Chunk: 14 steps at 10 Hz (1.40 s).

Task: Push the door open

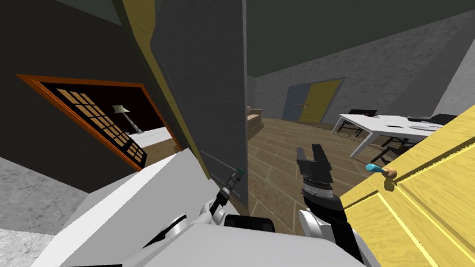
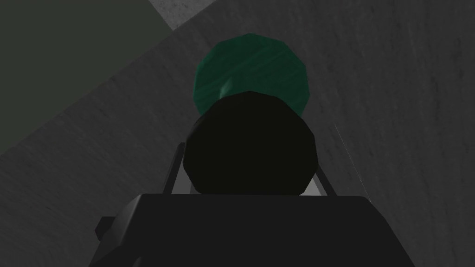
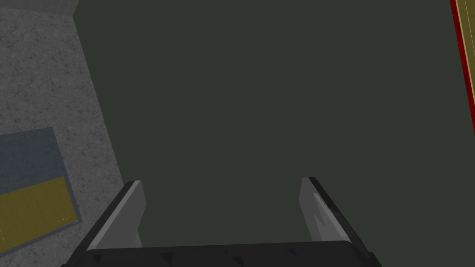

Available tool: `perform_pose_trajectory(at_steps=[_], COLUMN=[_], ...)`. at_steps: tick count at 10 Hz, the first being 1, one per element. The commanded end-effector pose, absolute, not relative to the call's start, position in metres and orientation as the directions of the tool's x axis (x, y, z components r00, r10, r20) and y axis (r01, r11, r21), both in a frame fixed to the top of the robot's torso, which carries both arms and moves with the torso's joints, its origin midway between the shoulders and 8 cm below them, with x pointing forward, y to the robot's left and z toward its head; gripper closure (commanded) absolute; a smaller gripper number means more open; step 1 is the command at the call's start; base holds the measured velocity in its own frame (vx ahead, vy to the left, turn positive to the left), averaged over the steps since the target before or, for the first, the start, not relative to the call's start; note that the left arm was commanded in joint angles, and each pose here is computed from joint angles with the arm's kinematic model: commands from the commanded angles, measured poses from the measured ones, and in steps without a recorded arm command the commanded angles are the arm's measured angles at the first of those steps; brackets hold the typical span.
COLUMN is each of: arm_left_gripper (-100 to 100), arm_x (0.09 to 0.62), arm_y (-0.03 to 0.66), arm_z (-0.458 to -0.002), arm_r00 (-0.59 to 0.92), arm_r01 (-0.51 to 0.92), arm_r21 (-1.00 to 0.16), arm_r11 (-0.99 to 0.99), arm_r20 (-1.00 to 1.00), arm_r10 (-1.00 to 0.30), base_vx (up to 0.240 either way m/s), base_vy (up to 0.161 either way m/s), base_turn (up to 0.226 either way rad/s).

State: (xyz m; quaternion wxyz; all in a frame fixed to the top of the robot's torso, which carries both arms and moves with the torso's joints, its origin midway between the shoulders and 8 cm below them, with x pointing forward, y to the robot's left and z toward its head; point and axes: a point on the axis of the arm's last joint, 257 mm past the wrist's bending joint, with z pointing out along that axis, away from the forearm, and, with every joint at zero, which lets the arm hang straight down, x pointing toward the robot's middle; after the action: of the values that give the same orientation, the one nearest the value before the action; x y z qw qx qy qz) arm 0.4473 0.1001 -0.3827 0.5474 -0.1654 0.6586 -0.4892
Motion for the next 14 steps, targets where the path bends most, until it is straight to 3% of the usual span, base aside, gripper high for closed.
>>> perform_pose_trajectory(at_steps=[1,14], arm_left_gripper=[100,100], arm_x=[0.450,0.451], arm_y=[0.102,0.114], arm_z=[-0.380,-0.379], arm_r00=[-0.345,-0.319], arm_r01=[0.289,0.122], arm_r21=[-0.863,-0.991], arm_r11=[0.414,0.057], arm_r20=[-0.498,-0.094], arm_r10=[-0.796,-0.943], base_vx=[0.059,0.048], base_vy=[-0.014,-0.014], base_turn=[-0.048,-0.036])
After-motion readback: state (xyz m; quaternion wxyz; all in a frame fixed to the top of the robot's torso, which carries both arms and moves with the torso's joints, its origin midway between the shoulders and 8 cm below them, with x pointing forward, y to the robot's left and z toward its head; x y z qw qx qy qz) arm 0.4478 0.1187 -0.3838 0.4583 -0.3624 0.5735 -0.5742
